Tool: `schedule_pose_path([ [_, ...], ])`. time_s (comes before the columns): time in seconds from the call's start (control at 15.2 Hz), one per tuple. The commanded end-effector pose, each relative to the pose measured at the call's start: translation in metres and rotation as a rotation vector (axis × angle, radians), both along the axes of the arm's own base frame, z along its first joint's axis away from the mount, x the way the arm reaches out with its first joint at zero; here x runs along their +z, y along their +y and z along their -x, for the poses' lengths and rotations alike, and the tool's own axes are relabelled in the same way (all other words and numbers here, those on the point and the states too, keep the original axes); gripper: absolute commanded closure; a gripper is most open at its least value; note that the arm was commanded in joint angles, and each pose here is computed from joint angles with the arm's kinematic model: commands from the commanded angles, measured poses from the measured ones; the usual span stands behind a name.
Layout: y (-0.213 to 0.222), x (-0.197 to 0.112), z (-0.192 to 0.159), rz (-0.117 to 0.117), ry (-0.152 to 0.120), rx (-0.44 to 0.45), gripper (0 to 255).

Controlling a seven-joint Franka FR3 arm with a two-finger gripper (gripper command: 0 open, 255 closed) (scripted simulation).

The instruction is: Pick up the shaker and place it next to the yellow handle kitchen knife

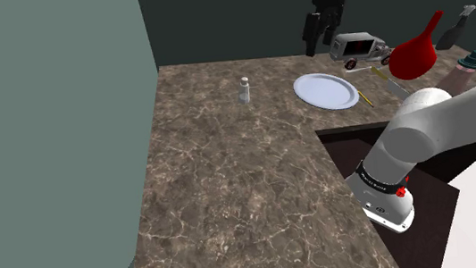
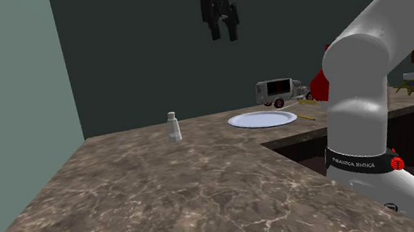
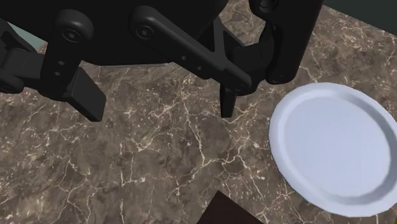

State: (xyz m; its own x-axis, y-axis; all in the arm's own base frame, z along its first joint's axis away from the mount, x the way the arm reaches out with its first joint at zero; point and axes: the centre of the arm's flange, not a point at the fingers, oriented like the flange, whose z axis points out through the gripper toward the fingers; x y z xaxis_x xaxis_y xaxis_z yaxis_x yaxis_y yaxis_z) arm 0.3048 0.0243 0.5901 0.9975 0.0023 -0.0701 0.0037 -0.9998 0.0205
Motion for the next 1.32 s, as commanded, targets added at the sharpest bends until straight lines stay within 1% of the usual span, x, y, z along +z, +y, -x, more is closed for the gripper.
schedule_pose_path([
  [0.0, 0.000, 0.000, 0.000, 0.000, 0.000, 0.000, 0],
  [1.25, -0.026, -0.144, -0.199, -0.088, -0.039, -0.093, 0],
])
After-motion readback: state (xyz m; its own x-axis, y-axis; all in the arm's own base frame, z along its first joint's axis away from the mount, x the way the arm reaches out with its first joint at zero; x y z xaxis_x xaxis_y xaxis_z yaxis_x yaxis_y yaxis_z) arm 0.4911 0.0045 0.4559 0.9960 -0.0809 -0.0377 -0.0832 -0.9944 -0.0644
